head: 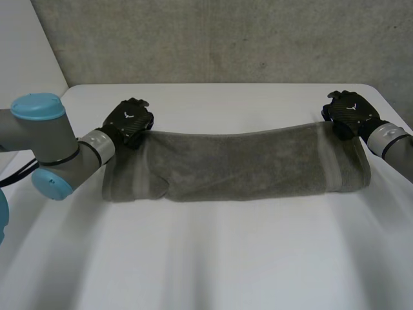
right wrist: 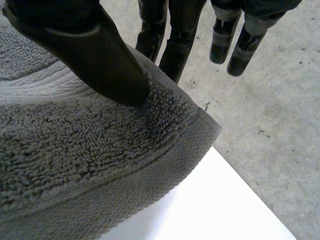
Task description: Fold the towel.
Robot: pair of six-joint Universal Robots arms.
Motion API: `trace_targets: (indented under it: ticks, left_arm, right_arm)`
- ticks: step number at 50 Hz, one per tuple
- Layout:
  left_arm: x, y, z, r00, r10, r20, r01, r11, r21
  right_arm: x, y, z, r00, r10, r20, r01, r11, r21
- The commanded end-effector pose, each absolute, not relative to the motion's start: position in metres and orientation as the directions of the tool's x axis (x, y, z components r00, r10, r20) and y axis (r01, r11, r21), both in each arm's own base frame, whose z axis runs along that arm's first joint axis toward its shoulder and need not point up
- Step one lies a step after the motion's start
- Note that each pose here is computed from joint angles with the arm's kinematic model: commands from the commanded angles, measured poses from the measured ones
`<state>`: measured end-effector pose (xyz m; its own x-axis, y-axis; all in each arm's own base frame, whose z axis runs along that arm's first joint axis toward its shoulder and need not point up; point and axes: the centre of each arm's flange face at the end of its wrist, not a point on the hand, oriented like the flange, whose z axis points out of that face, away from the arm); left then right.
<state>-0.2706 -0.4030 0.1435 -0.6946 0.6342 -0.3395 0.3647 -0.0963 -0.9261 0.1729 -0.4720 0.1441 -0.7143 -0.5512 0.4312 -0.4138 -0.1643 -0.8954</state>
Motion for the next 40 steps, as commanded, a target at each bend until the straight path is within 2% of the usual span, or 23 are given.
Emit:
trace_targets:
  ticks: [1,8,12,15,17,24,31,35,40]
  left_arm:
    - [-0.271,-0.404,0.129,-0.692,0.641,-0.332,0.376,-0.073,-0.924]
    - [-0.271,-0.406,0.121,-0.694,0.639,-0.333,0.381,-0.067,-0.922]
    - [-0.268,-0.411,0.123,-0.722,0.596,-0.352,0.388,-0.073,-0.919]
    - [-0.267,-0.414,0.133,-0.737,0.566,-0.37,0.386,-0.098,-0.917]
    - [-0.267,-0.416,0.149,-0.748,0.538,-0.388,0.377,-0.136,-0.916]
    - [-0.266,-0.412,0.169,-0.755,0.518,-0.402,0.371,-0.168,-0.913]
    - [-0.266,-0.38,0.178,-0.74,0.552,-0.385,0.378,-0.132,-0.916]
    - [-0.262,-0.36,0.175,-0.732,0.576,-0.364,0.392,-0.08,-0.916]
    - [-0.252,-0.324,0.165,-0.726,0.613,-0.312,0.421,0.037,-0.906]
  right_arm:
    - [0.173,-0.474,0.138,-0.716,-0.545,0.436,-0.411,-0.176,-0.895]
    - [0.176,-0.477,0.125,-0.721,-0.533,0.442,-0.417,-0.175,-0.892]
    - [0.174,-0.478,0.124,-0.738,-0.505,0.447,-0.427,-0.164,-0.889]
    - [0.172,-0.479,0.133,-0.75,-0.478,0.458,-0.433,-0.17,-0.885]
    - [0.172,-0.477,0.151,-0.753,-0.454,0.476,-0.434,-0.201,-0.878]
    - [0.171,-0.47,0.178,-0.763,-0.402,0.507,-0.438,-0.255,-0.862]
    - [0.17,-0.45,0.196,-0.769,-0.413,0.488,-0.426,-0.238,-0.873]
    - [0.166,-0.428,0.201,-0.776,-0.447,0.445,-0.419,-0.163,-0.893]
    - [0.167,-0.401,0.19,-0.769,-0.516,0.376,-0.425,-0.027,-0.905]
